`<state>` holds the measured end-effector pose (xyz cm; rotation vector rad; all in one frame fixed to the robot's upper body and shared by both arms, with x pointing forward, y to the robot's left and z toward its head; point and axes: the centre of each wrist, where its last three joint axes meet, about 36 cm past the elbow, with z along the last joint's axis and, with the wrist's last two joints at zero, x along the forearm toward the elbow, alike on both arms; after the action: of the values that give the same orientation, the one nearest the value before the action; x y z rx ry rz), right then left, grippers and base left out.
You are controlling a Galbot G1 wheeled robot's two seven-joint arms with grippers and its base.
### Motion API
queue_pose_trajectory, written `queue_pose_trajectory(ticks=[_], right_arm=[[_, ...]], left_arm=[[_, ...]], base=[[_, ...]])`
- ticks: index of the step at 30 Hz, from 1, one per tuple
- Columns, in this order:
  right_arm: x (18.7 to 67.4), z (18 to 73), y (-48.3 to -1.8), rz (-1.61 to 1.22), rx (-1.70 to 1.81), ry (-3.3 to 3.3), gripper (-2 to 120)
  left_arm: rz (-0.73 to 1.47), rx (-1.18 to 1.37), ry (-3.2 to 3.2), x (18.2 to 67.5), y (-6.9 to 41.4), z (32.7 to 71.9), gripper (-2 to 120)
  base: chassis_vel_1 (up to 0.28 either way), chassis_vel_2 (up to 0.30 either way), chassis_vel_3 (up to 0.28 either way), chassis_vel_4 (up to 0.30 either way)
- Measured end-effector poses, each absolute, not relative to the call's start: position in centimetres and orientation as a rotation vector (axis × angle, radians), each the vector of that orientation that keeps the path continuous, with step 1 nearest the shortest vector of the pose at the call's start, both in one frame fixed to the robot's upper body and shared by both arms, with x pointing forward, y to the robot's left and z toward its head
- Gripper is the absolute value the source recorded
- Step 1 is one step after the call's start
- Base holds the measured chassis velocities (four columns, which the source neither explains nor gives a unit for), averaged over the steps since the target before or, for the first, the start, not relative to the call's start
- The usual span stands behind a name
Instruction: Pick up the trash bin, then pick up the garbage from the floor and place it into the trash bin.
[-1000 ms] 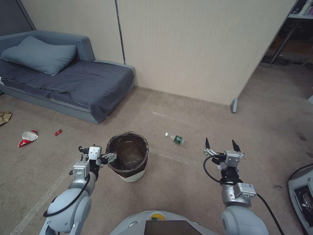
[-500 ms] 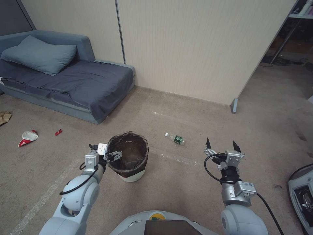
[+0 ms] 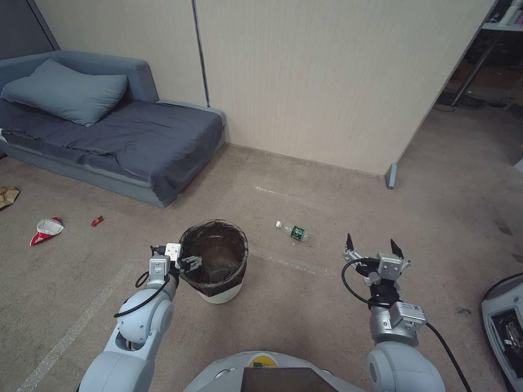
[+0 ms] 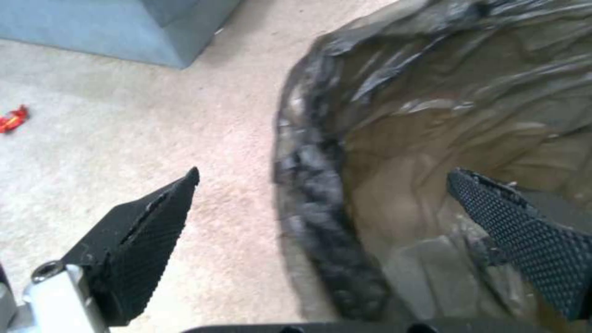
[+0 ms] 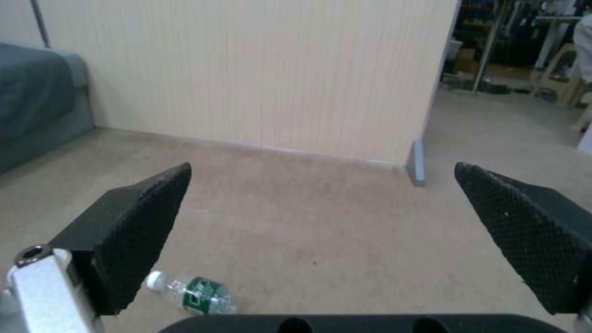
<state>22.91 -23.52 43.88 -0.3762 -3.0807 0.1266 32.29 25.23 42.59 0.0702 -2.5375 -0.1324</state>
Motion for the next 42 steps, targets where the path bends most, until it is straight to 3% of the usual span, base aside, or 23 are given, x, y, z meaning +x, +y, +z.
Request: queue_pose_trajectory(ticks=[19,22,26,31,34,40,42], right_arm=[[22.9,43.6,-23.1,0.117,-0.383,-3.063,100],[22.9,43.6,-23.1,0.116,-0.382,-3.064,100],[23.0,43.7,-23.1,0.116,-0.382,-3.066,100],[23.0,43.7,-23.1,0.115,-0.382,-3.068,100],[23.0,43.7,-23.1,0.113,-0.382,-3.07,100],[23.1,43.7,-23.0,0.11,-0.381,-3.073,100],[23.1,43.7,-23.0,0.109,-0.381,-3.074,100]], left_arm=[[-0.139,0.105,-2.462,32.8,25.6,40.7,99],[-0.14,0.111,-2.458,32.8,25.6,40.5,93],[-0.139,0.114,-2.456,32.8,25.5,40.5,74],[-0.136,0.112,-2.455,32.8,25.4,40.4,61],[-0.131,0.11,-2.451,32.8,25.2,40.3,44],[-0.127,0.106,-2.449,32.8,25.1,40.3,28],[-0.117,0.102,-2.449,32.7,25.1,40.3,17]], base=[[0.0,0.0,0.0,0.0],[0.0,0.0,0.0,0.0],[0.0,0.0,0.0,0.0],[0.0,0.0,0.0,0.0],[0.0,0.0,0.0,0.0],[0.0,0.0,0.0,0.0],[0.0,0.0,0.0,0.0]])
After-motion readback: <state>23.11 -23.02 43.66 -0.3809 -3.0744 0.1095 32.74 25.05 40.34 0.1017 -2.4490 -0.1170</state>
